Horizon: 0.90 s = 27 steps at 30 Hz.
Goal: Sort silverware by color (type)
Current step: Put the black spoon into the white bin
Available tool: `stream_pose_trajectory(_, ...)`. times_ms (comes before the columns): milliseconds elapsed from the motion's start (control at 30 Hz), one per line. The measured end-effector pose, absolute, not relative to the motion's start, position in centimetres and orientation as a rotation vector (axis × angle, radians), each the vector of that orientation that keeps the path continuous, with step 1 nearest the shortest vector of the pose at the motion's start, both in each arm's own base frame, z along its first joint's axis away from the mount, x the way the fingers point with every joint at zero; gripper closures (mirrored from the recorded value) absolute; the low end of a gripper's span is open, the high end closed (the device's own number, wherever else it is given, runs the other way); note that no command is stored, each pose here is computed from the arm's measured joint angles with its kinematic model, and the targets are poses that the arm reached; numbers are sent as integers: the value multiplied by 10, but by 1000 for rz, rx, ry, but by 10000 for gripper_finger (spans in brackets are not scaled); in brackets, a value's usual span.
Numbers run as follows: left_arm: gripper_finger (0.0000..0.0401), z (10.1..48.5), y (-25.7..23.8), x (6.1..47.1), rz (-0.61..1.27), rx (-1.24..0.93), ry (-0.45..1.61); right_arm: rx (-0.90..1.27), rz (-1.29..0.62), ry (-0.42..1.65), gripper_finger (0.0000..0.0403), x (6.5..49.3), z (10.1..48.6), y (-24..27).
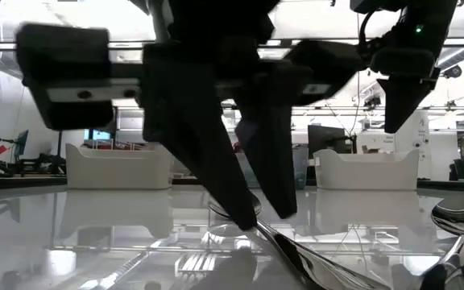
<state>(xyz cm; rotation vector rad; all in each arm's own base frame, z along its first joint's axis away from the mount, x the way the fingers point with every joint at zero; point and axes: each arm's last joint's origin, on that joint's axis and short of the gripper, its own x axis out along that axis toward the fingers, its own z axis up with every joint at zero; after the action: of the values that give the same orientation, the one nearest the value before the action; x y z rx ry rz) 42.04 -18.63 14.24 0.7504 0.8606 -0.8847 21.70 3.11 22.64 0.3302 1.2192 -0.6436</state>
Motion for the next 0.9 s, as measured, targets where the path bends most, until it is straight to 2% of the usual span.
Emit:
stream_pose_trajectory(267,332,118,-174,426,-862,636,997,327,-641,1221,297,217,226,32)
stream_pose_trajectory(500,394,108,-169,424,-781,412,1128,327,-641,1221,300,217,226,32)
stream_pose_trajectory(733,399,107,-166,423,-715,304,1198,329,-640,1218,301,217,226,32)
stream_pose_trajectory(900,400,121,-160,418,-634,306,1238,328,-635,1216,304,217,226,33)
